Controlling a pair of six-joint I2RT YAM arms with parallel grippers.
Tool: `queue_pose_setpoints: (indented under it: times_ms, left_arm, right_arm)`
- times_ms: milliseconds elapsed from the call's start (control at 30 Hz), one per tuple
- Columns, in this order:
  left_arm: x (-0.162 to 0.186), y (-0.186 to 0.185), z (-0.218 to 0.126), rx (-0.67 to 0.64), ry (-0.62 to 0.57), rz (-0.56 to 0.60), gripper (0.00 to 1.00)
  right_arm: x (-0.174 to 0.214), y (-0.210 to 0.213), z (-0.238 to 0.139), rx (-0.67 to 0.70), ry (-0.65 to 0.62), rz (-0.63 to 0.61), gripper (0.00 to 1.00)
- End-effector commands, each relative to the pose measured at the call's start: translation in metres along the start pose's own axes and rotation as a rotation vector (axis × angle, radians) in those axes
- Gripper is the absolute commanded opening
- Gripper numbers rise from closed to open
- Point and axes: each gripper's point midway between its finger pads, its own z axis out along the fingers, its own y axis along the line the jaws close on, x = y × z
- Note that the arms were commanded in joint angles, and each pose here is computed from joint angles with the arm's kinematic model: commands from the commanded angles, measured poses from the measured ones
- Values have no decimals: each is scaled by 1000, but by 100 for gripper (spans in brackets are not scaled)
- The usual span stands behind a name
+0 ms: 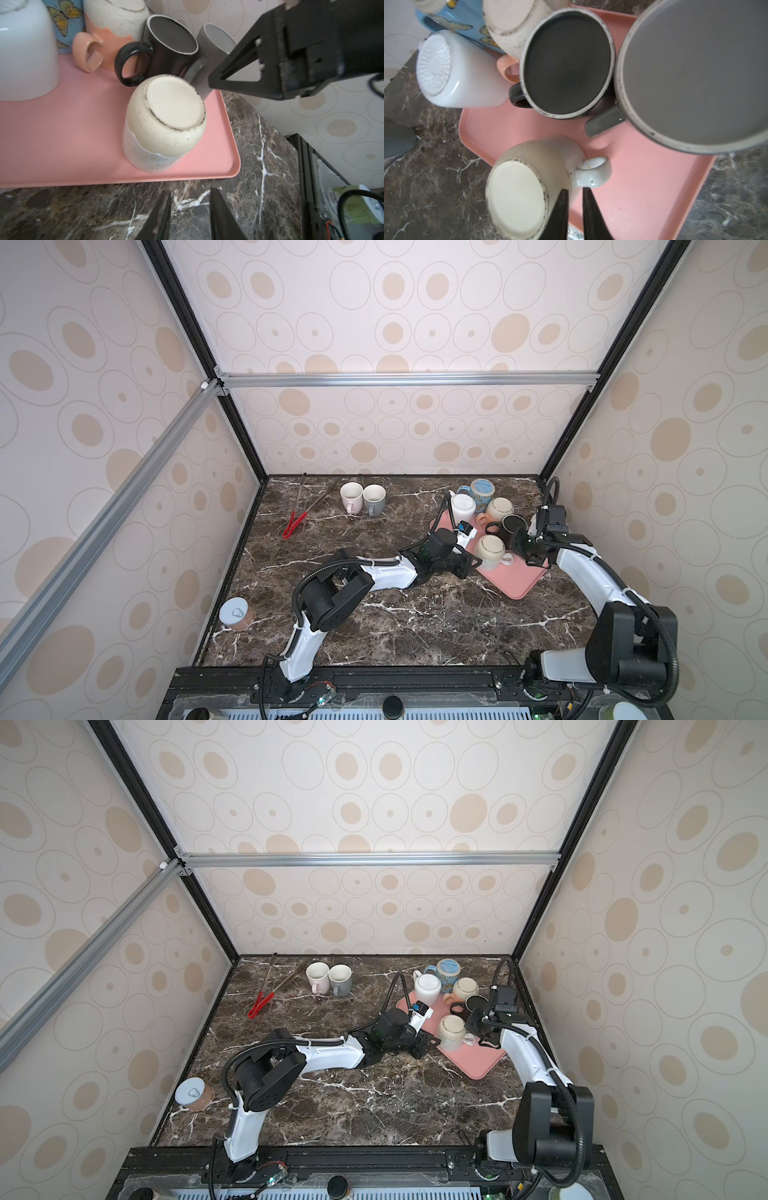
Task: Turn the mug right side up
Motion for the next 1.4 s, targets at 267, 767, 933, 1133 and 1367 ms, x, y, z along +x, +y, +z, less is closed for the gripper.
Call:
queue_pose_setpoints:
  times_ms: [267, 767, 933, 1133, 1367]
  left_arm:
    - [0, -21, 27, 123, -5, -61, 29]
    - [-16, 16, 38, 129, -49, -159, 29]
    - [-27, 34, 37, 114, -81, -179, 29]
    - [-29, 47, 50, 117, -63, -181, 29]
    - [-43, 71, 59, 90, -74, -182, 29]
  right_arm:
    - [0, -15, 29, 78, 41, -84, 11]
    - [41, -27, 23, 66, 114, -129, 11]
    - [50, -13, 25, -10, 135, -100, 11]
    - [60, 6, 28, -62, 164, -111, 11]
    - [62, 21, 26, -102, 170, -116, 11]
